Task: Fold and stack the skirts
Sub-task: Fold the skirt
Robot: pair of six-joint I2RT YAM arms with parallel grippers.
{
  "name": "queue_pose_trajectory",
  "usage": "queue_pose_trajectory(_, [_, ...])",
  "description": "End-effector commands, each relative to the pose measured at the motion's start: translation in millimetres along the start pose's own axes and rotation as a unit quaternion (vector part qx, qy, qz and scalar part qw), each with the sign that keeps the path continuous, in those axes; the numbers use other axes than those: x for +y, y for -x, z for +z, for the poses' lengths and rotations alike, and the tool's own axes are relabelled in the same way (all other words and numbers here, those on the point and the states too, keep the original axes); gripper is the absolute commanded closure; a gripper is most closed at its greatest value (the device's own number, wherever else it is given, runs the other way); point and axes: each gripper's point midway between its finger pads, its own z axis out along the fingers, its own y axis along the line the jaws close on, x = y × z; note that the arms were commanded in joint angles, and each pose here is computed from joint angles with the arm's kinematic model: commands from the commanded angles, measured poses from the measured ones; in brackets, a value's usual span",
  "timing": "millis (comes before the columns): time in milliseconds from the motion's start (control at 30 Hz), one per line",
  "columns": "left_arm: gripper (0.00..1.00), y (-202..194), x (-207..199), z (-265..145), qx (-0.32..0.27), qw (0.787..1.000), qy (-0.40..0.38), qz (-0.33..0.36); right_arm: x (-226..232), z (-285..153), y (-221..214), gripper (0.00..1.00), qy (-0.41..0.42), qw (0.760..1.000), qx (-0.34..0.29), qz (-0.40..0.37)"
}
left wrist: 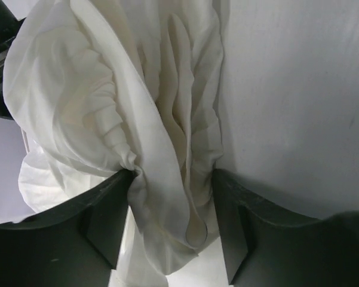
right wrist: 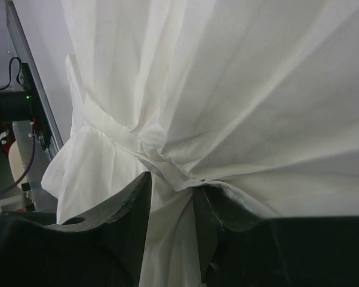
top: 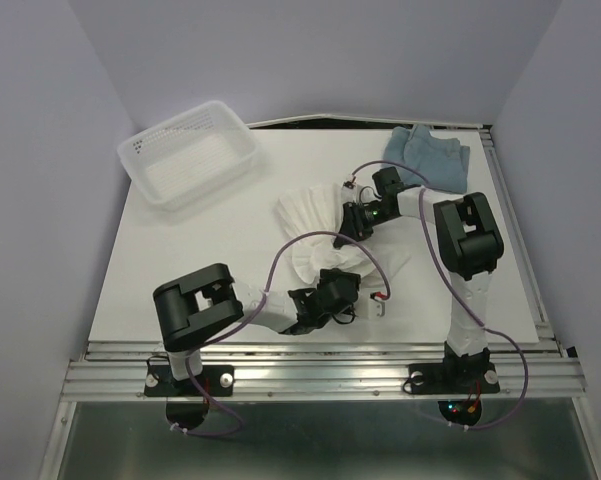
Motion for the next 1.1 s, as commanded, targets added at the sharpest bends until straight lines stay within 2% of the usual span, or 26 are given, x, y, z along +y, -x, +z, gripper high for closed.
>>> queue_pose_trajectory(0, [0.39, 4, 16, 6, 0.006, 0.999, 0.046, -0.005, -16, 7, -1, 0.60, -0.030, 0.999, 0.002, -0.017])
queue_pose_trajectory(67, [0.47, 4, 19, 5, 0.005, 0.999, 0.051, -0.006, -16, 7, -5, 0.60, -0.030, 0.999, 0.007, -0.015])
queue_pose_trajectory(100, [0.60, 7, 25, 1, 0.000, 0.998, 0.055, -0.010, -16, 7, -7, 0.61, -0.029, 0.999, 0.009, -0.016])
queue_pose_trajectory(133, [0.67, 9, 27, -2, -0.002, 0.998, 0.054, -0.012, -16, 7, -10, 0.61, -0.029, 0.999, 0.011, -0.013])
queue_pose_trajectory(167, [0.82, 14, 29, -4, -0.010, 0.999, 0.050, -0.014, -15, 6, -12, 0.61, -0.029, 0.999, 0.012, -0.014])
queue_pose_trajectory(233, [0.97, 19, 31, -14, -0.013, 0.999, 0.030, -0.027, -10, 3, -15, 0.62, -0.024, 1.000, 0.014, -0.014])
queue_pose_trajectory(267, [1.00, 28, 37, -17, -0.021, 0.999, 0.026, -0.037, -7, 1, -17, 0.62, -0.022, 1.000, 0.014, -0.012])
queue_pose_trajectory(467, [1.00, 66, 35, -57, -0.078, 0.988, -0.073, -0.107, 19, -6, -43, 0.64, -0.009, 0.999, 0.026, -0.016])
queue_pose_trajectory(667, [1.00, 77, 22, -89, -0.094, 0.974, -0.153, -0.141, 51, -15, -58, 0.65, 0.013, 0.998, 0.045, -0.029])
queue_pose_trajectory(800, [1.00, 90, 14, -108, -0.117, 0.959, -0.207, -0.153, 68, -38, -14, 0.61, -0.011, 0.998, 0.000, -0.060])
queue_pose_trajectory(933, [1.00, 96, 5, -122, -0.127, 0.943, -0.252, -0.176, 68, -65, 56, 0.57, -0.034, 0.993, -0.061, -0.097])
queue_pose_trajectory(1067, [1.00, 100, 10, -133, -0.147, 0.934, -0.267, -0.188, 50, -55, 73, 0.56, -0.040, 0.992, -0.051, -0.106])
